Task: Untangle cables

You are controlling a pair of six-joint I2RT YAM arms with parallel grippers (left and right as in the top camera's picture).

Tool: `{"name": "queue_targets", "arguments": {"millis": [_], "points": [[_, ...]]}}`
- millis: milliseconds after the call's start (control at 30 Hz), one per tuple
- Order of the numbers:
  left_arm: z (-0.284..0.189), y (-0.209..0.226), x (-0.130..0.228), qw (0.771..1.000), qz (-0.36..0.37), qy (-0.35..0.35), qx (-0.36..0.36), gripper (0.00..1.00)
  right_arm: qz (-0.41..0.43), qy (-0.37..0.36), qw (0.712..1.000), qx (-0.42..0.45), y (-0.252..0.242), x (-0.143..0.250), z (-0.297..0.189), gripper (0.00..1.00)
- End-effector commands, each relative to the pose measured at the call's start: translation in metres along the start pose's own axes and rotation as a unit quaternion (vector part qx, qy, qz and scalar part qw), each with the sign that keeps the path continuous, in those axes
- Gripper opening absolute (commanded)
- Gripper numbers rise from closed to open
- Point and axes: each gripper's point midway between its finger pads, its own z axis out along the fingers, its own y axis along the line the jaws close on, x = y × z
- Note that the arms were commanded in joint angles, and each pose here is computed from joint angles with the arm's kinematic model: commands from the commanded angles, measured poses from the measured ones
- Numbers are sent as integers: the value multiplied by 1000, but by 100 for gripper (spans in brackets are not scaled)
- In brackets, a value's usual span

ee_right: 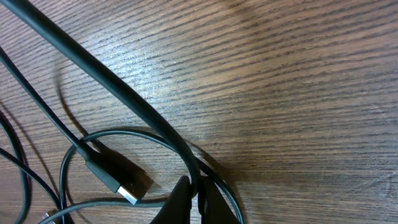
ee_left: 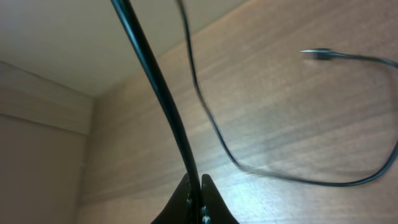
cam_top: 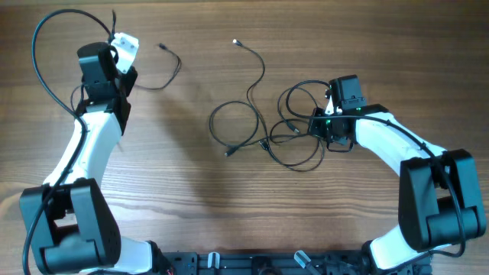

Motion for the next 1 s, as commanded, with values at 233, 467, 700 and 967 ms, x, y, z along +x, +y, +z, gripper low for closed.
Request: {"name": "queue_targets", "arguments": {"millis": [233,467,700,967], "points": [[33,-14,42,997,-50,48,30,100,2,-2,1000,7,-5,-2,3,7],[-20,18,-14,960,-278,-34,14,98,-2,-20,1000,-4,0,-11,3,11],[-71,-120,-38,840,-464,77,272,67,-114,-35,990,-73,52,-35,-64,50],[-126,-229,-3,827,-389,236,330,73,-175,83,977,-93,55,37,-59,70]]}}
